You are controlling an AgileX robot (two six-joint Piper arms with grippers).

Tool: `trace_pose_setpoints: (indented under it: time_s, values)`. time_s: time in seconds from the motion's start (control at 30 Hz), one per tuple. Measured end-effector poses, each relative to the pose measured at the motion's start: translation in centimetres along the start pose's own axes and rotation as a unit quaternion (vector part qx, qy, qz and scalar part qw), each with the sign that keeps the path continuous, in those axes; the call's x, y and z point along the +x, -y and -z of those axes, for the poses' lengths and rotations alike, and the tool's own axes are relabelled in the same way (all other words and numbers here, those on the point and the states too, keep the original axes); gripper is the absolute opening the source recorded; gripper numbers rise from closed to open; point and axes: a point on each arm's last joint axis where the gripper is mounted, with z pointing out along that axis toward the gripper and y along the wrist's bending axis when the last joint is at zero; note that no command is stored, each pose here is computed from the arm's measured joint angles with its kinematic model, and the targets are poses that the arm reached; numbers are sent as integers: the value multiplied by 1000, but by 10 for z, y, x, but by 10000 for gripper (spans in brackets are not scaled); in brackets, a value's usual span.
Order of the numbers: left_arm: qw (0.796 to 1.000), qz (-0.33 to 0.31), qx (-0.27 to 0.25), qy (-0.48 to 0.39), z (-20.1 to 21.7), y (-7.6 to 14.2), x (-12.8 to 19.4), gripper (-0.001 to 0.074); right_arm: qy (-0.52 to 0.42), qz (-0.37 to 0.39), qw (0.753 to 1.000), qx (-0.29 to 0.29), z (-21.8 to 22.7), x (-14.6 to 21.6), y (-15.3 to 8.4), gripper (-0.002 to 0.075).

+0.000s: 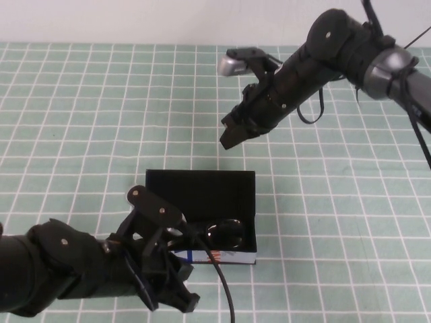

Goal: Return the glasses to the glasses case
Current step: Close the glasses case

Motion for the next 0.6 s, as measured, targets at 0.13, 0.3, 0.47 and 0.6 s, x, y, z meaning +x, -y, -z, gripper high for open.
trace_pose_setpoints:
  time_s: [0.13,0.3,0.47,0.6]
  values:
    - [1000,16,-13,-6,-7,-3,2,-2,-17,1,1000,-8,-9,5,4,-11]
    - [999,24,-14,-18,-13,-4,6,-2,-31,10,999,-16,-14,8,6,-11]
    - [999,35,-13,-17,-13,-4,6,-2,-31,10,999,-20,-16,9,6,-11]
    - [999,36,-13,-17,-13,-4,6,-2,-32,14,999,-28,-20,7,-1,-11]
